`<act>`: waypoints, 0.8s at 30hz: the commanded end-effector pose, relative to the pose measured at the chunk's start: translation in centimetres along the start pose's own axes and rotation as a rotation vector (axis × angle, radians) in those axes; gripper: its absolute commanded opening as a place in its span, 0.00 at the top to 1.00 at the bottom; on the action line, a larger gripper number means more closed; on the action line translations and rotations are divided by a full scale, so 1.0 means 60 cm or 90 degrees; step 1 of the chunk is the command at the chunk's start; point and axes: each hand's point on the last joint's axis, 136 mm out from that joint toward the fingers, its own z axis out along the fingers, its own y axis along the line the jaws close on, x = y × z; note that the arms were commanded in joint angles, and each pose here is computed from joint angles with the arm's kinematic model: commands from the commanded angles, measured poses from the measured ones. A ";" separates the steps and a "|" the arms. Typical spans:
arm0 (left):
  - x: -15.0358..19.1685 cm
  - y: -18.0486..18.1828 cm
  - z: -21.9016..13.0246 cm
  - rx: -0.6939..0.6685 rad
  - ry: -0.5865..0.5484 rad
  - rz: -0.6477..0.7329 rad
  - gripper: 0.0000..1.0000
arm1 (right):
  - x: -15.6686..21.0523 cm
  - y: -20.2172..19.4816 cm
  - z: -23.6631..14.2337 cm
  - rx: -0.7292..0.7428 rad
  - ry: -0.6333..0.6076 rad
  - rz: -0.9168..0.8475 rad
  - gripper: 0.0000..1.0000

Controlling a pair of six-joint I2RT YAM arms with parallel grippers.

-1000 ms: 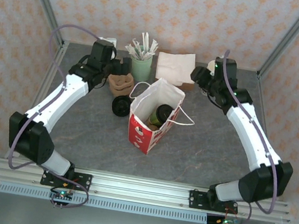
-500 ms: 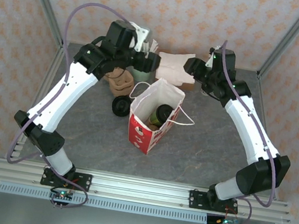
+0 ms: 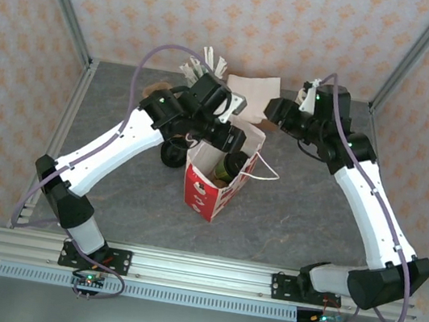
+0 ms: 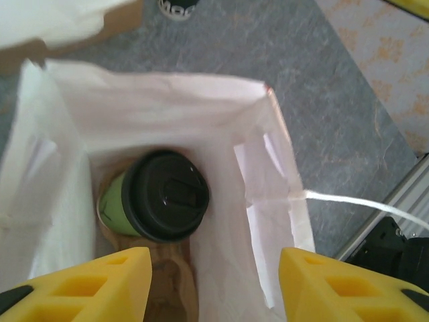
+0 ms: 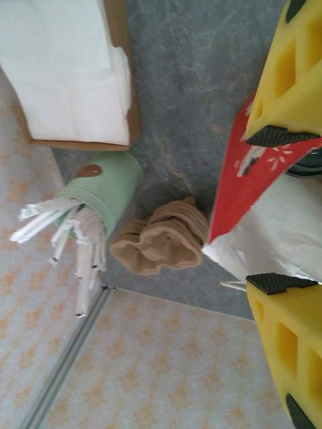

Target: Pack the takeout coffee

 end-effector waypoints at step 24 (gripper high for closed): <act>0.060 0.049 0.101 -0.082 0.098 -0.064 0.32 | 0.141 -0.045 -0.003 0.081 0.137 0.031 0.39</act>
